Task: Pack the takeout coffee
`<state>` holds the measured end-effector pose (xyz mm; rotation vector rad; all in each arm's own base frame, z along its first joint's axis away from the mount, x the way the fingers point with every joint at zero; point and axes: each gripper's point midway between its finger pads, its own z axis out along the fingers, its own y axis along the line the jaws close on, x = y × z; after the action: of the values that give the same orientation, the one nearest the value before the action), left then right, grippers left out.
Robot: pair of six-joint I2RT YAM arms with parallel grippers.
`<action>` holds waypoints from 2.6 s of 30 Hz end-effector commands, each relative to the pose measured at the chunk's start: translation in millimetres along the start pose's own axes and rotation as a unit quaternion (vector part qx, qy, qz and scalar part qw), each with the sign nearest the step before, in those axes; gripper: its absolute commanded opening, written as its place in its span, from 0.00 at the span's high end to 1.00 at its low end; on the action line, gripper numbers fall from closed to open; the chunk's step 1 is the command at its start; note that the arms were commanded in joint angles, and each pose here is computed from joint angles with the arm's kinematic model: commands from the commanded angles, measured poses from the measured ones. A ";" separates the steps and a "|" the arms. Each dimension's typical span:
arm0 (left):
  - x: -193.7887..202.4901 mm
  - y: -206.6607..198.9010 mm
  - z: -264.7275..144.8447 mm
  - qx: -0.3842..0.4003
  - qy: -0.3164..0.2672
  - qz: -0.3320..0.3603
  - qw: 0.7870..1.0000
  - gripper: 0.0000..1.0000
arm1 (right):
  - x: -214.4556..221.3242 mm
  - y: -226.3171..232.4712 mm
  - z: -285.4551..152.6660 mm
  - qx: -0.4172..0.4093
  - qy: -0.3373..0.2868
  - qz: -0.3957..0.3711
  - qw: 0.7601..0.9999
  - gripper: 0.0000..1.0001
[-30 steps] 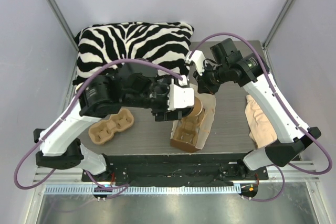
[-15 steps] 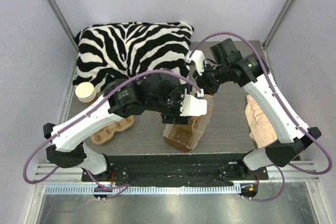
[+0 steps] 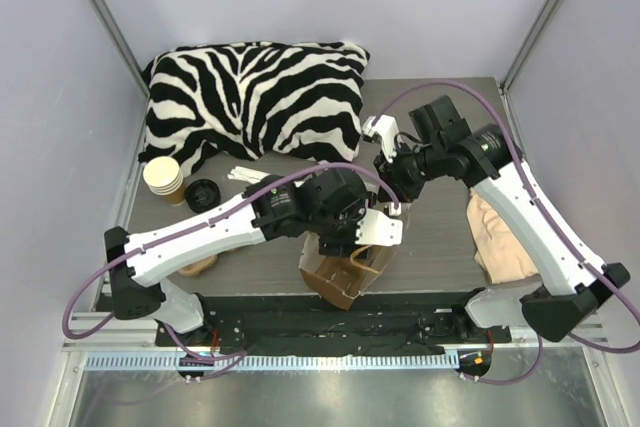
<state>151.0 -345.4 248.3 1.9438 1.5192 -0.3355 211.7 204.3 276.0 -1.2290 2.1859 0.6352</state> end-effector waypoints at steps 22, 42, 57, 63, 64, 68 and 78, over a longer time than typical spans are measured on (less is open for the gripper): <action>-4.1 -40.3 -12.1 0.078 -0.085 0.060 0.992 0.83 | -58.9 -20.2 -25.1 0.017 -0.073 -0.148 0.986 0.09; -3.5 -44.4 -9.7 0.099 -0.076 0.070 0.990 0.83 | -76.5 40.6 44.2 -0.106 -0.074 -0.392 0.911 0.19; 18.9 -20.6 -35.4 0.028 -0.060 -0.015 0.998 0.85 | -61.6 44.3 37.9 -0.060 -0.046 -0.260 0.963 0.99; 26.8 -1.8 -47.3 -0.035 -0.069 -0.051 0.996 0.85 | -66.0 43.8 26.1 -0.016 -0.104 -0.177 0.978 0.99; 25.8 0.3 -49.5 -0.042 -0.075 -0.055 0.995 0.85 | -71.8 41.9 24.0 -0.003 -0.119 -0.152 0.981 0.99; 28.1 4.1 -48.7 -0.047 -0.071 -0.069 0.994 0.85 | -76.7 41.4 17.5 0.011 -0.133 -0.100 0.986 0.99; 19.0 15.5 -75.6 -0.068 -0.125 -0.089 0.986 0.86 | -56.1 50.4 3.3 0.014 -0.173 -0.062 0.983 0.99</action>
<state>158.9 -283.9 264.7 1.7133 1.6034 -0.4432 198.7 270.5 301.4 -1.2304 1.8881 0.6798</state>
